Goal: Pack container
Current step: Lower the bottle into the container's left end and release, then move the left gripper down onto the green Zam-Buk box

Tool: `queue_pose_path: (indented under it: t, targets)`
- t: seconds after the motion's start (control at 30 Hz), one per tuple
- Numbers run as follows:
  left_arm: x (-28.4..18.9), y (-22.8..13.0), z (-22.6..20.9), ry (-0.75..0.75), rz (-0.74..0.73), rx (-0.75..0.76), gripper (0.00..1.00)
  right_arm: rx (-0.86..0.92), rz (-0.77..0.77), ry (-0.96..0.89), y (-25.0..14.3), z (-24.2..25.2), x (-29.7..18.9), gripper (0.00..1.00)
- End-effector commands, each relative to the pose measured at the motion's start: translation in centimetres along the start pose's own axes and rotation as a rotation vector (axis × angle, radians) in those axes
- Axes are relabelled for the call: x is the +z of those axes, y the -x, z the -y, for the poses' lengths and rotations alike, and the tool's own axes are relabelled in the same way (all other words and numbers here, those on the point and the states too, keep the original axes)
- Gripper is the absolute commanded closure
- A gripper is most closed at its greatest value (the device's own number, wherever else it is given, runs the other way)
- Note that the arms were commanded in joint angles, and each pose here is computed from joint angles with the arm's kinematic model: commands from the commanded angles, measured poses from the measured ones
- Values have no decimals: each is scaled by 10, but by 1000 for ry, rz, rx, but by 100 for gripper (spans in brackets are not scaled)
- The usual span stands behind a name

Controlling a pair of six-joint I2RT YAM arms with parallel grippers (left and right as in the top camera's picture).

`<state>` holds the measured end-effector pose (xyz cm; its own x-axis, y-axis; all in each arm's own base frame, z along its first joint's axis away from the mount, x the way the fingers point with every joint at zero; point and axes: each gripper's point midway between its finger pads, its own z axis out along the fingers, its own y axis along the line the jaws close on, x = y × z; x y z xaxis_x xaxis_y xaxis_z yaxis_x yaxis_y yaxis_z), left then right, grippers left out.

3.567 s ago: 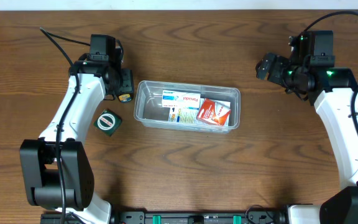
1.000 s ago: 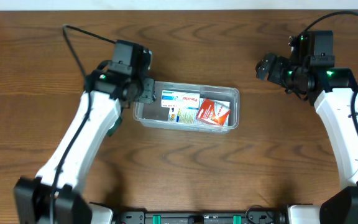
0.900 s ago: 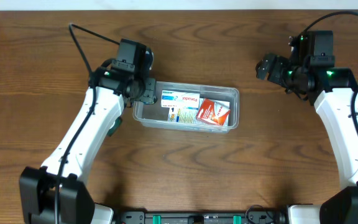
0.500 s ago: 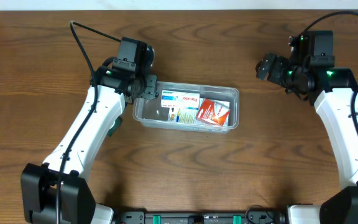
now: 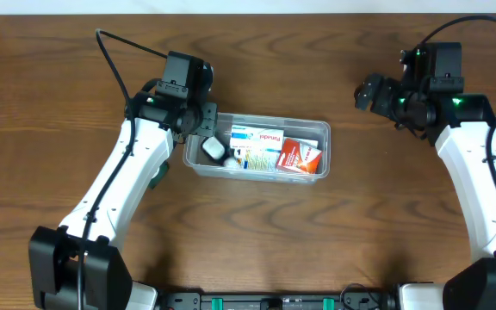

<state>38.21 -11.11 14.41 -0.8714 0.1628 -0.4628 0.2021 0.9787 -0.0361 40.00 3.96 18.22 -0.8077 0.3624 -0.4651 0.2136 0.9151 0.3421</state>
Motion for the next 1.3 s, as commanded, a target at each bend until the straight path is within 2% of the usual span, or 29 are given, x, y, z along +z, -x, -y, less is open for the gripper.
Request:
queue_pose_path:
  t: [0.0,0.17,0.33,0.47,0.5,0.7,0.8,0.87,1.0,1.1,1.17,1.27]
  targets:
    - [-8,9,1,1,27,-4,63,10,7,1,3,0,-2,1]
    - [-21,11,1,-2,52,-20,62,10,7,1,3,0,-2,1]
    - [-31,-4,-4,23,8,-20,62,10,7,1,3,0,-2,1]
    - [-37,-20,-40,197,-39,-136,62,11,7,1,3,0,-1,1]
    - [-39,-25,-51,237,-53,-179,51,10,7,1,3,0,-2,1]
    - [-47,-52,-110,340,-109,-527,47,10,7,1,3,0,-2,1]
    - [-48,-64,-133,355,-132,-661,34,10,7,1,3,0,-2,1]
    - [-43,-72,-146,367,-158,-701,23,10,7,1,3,0,-2,1]
    - [-23,-83,-146,270,-256,-624,22,10,7,1,3,0,-2,1]
    - [-5,-90,-139,190,-324,-581,14,11,7,1,3,0,-1,1]
    - [6,-97,-133,153,-373,-613,14,10,7,1,3,0,-2,1]
    - [22,-108,-135,188,-423,-744,13,11,7,1,3,0,-1,1]
